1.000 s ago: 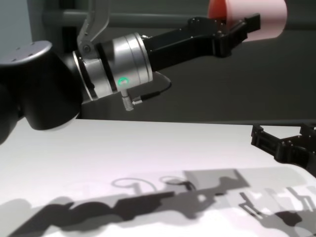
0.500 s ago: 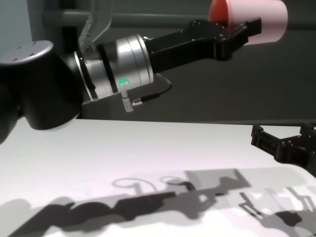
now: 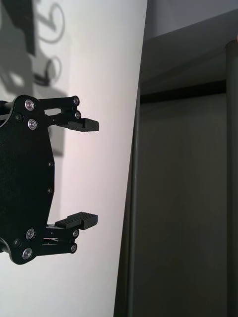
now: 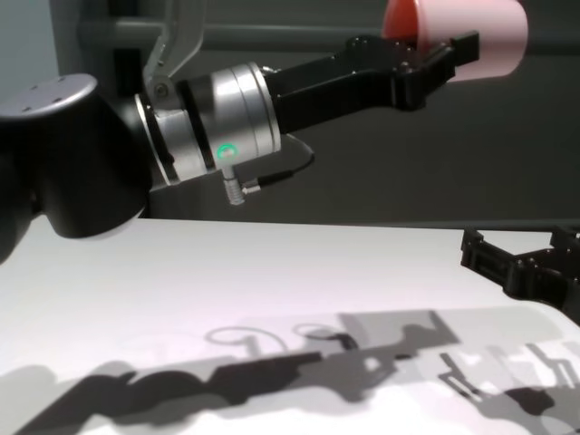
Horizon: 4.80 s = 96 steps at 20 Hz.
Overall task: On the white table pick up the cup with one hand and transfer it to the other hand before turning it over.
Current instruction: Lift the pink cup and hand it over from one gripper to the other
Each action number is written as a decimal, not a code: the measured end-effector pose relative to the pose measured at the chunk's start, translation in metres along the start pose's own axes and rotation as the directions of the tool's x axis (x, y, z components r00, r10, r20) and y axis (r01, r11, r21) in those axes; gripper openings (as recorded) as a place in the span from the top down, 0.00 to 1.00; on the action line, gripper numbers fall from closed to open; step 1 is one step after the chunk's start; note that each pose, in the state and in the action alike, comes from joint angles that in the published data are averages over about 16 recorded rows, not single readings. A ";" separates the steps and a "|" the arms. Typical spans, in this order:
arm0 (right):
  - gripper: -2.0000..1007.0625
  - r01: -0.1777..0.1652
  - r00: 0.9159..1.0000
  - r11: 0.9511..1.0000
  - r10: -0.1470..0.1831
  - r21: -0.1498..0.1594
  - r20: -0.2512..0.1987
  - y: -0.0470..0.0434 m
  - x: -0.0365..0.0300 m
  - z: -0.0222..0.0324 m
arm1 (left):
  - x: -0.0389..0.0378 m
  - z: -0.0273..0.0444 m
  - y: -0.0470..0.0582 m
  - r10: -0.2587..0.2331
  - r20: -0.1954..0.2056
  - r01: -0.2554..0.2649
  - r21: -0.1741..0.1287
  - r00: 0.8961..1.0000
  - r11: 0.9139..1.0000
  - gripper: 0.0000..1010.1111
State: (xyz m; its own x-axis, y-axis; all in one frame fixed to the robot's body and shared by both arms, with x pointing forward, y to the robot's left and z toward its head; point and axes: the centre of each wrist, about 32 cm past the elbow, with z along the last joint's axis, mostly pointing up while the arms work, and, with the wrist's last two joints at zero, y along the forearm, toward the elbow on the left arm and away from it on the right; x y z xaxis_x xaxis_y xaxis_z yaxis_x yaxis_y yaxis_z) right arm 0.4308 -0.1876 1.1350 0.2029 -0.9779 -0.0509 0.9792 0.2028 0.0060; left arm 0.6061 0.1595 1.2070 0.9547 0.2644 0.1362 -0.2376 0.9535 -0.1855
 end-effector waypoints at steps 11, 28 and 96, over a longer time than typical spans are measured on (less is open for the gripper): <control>0.01 -0.005 1.000 1.000 0.005 0.007 -0.008 -0.0004 0.0007 0.0006 | 0.0000 -0.0001 0.000 -0.001 0.000 0.001 -0.001 1.000 1.000 0.95; 0.00 -0.026 0.960 0.990 0.064 0.139 -0.274 -0.0123 0.0170 0.0197 | 0.0000 -0.0002 0.000 0.000 0.001 0.000 -0.002 1.000 1.000 0.95; 0.01 -0.191 0.270 0.833 0.553 0.520 -0.788 0.0726 0.0181 0.0124 | 0.0000 -0.0003 0.001 0.000 0.001 0.000 -0.002 1.000 1.000 0.95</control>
State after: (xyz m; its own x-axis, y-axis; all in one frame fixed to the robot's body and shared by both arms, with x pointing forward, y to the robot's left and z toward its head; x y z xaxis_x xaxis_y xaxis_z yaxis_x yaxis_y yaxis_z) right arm 0.5056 -0.1911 1.1469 0.5930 -0.1115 -0.7974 0.7793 0.3287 0.5336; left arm 0.6060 0.1600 1.2066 0.9547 0.2643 0.1369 -0.2370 0.9533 -0.1874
